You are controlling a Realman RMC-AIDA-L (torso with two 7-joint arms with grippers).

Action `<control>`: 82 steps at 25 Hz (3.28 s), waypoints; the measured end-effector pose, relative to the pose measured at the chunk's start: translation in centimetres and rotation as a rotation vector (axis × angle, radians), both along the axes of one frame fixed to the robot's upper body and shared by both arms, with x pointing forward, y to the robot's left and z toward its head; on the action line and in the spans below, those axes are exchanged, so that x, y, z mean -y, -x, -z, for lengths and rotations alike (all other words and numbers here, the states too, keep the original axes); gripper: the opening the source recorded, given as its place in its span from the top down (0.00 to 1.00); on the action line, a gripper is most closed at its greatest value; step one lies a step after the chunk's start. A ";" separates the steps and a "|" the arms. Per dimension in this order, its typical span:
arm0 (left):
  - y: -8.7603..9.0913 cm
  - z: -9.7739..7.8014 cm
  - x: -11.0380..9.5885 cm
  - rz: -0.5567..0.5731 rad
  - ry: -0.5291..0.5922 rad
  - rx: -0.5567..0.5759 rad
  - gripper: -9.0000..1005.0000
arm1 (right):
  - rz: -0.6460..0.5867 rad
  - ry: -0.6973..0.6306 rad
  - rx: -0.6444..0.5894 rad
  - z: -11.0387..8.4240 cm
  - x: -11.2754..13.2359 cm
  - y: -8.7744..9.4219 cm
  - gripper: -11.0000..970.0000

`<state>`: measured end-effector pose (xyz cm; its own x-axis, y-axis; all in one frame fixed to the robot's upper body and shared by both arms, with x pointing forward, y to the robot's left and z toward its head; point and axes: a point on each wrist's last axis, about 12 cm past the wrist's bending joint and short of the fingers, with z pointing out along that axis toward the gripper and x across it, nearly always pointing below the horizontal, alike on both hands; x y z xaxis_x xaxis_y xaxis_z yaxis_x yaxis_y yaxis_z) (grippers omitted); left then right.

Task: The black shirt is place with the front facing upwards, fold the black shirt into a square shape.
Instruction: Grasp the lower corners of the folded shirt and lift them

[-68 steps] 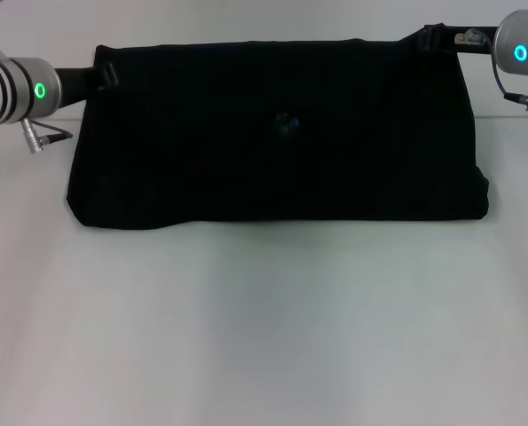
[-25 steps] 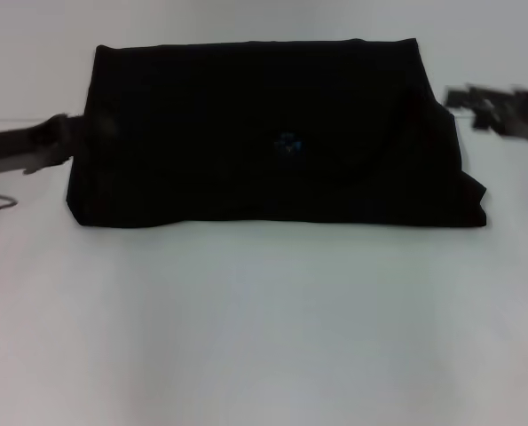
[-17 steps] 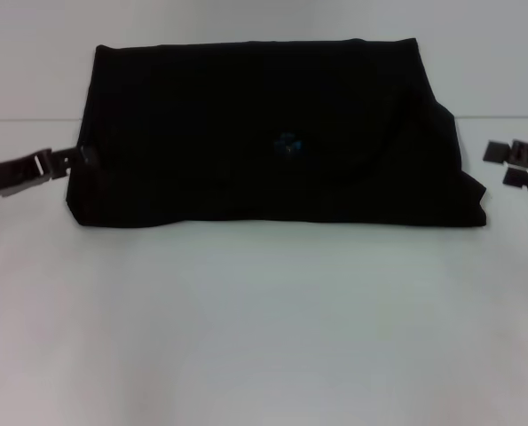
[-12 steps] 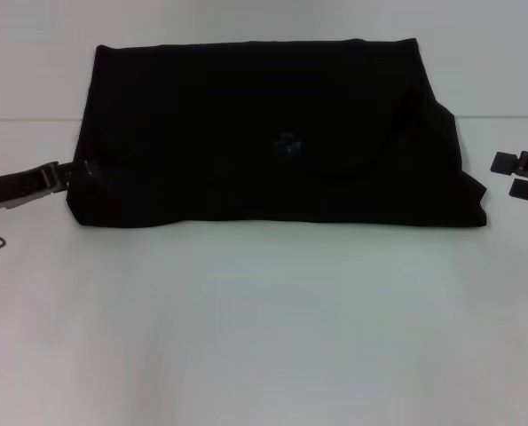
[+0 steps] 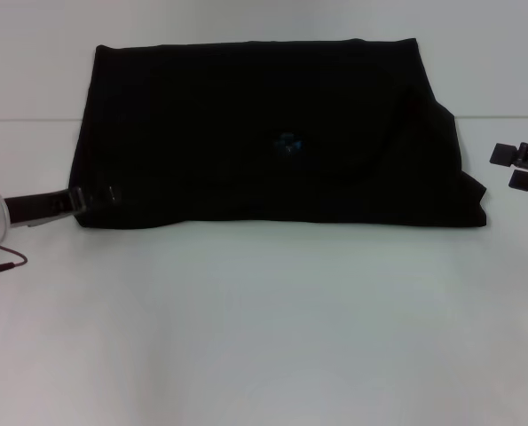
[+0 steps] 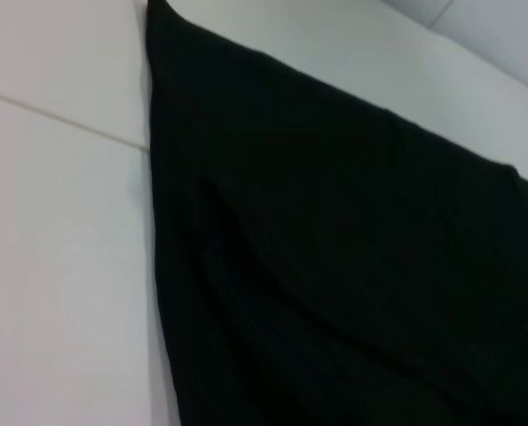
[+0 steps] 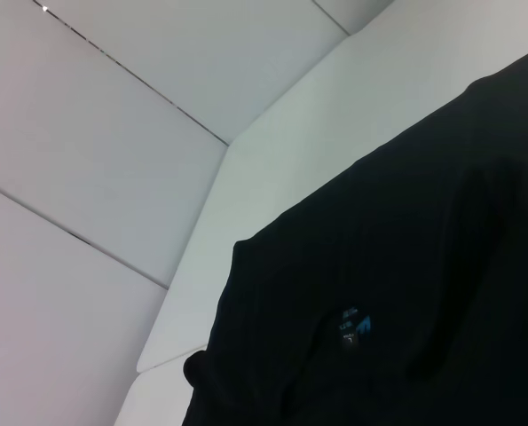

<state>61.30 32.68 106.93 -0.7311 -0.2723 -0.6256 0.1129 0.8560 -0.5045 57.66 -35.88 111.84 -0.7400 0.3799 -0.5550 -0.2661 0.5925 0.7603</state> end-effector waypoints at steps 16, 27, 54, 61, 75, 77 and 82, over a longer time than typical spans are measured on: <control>-0.3 0.5 1.0 0.030 -0.090 0.002 0.29 | 0.023 -0.030 -0.009 0.7 0.3 0.7 0.02; -0.2 0.2 1.6 0.031 -0.084 0.017 0.50 | 0.024 -0.035 -0.008 0.6 0.6 0.8 0.02; -0.9 -2.7 -0.5 -0.012 0.070 -0.076 0.99 | 0.012 0.092 -0.060 0.1 1.2 -0.5 0.02; -1.6 -3.6 -0.5 0.003 0.068 -0.073 0.99 | 0.012 0.235 -0.162 -1.9 1.1 -3.6 0.02; -2.4 -4.5 -0.1 0.024 0.051 -0.050 0.99 | 0.015 0.468 -0.251 -2.2 -3.8 -7.8 0.02; -2.4 -4.5 -0.2 0.022 0.050 -0.049 0.99 | 0.026 0.486 -0.241 -1.7 -4.2 -7.9 0.02; -2.4 -4.5 -0.1 0.022 0.050 -0.049 0.99 | 0.061 0.544 -0.219 -0.6 -4.8 -8.2 0.02</control>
<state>63.70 32.74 111.39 -0.7663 -0.2864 -0.5751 0.1054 0.8270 -0.5522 65.85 -31.09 112.46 -0.8452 0.1291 -0.5187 -0.0902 0.9220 0.3765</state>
